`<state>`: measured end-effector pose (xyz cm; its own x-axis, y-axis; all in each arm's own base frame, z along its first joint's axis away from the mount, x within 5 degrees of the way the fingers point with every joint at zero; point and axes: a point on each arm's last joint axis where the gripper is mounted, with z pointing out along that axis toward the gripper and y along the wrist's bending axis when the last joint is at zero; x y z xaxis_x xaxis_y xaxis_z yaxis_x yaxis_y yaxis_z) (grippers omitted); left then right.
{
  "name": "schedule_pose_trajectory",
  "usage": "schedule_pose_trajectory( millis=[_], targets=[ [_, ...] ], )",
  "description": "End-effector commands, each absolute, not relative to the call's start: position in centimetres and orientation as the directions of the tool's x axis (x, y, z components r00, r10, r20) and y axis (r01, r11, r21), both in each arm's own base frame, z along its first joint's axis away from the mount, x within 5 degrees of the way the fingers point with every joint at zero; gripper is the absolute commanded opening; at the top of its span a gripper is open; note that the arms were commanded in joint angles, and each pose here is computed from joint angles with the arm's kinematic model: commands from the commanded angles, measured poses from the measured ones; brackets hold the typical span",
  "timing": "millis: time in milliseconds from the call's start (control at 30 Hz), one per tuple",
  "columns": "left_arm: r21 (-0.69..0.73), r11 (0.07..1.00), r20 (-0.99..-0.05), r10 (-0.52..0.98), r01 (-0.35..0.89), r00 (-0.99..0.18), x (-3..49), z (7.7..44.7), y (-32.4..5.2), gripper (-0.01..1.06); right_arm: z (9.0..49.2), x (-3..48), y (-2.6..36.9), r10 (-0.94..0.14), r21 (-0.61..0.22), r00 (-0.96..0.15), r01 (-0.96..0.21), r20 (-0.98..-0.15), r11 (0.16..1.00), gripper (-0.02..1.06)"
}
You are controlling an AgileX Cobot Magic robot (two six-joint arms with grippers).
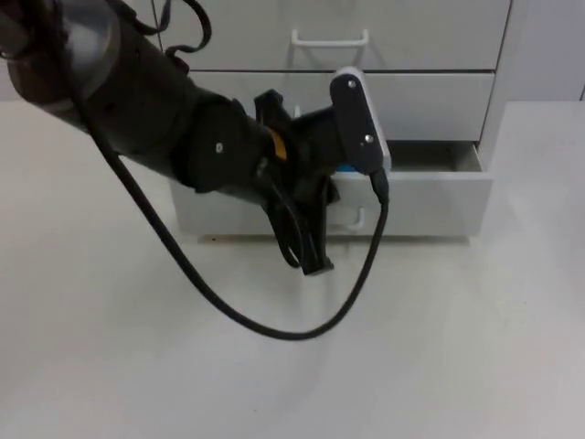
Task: Open the drawer with the left hand, place the block into the drawer with the right hand, then close the drawer with the left hand.
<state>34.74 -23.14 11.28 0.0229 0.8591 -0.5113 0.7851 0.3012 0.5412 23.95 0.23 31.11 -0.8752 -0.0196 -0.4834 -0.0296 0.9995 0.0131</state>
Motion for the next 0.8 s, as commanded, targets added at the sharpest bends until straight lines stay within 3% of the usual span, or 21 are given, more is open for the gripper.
schedule_pose_trajectory(
  millis=[0, 300, 467, 767],
  targets=[
    [0.566, 0.335, -0.537, 0.843, 0.753, 0.027, 35.8, 12.0, -22.8, 0.0, 31.3, 23.8, 0.2, -0.019, 0.013, -0.871, -0.029, -0.49, 0.999, 0.78],
    [0.605, 0.324, -0.525, 0.849, 0.727, 0.058, 37.3, 10.8, -22.6, 0.0, 31.3, 23.8, 0.2, -0.019, 0.013, -0.869, -0.029, -0.494, 1.0, 0.78],
    [0.636, 0.425, -0.582, 0.813, 0.644, 0.037, 38.0, 11.0, -22.5, 0.0, 31.3, 23.8, 0.2, -0.019, 0.013, -0.869, -0.029, -0.494, 1.0, 0.78],
    [0.715, 0.444, -0.517, 0.856, 0.54, -0.018, 39.3, 9.8, -21.6, 0.0, 31.3, 23.8, 0.3, -0.016, 0.017, -0.867, -0.028, -0.499, 0.999, 0.78]
  ],
)
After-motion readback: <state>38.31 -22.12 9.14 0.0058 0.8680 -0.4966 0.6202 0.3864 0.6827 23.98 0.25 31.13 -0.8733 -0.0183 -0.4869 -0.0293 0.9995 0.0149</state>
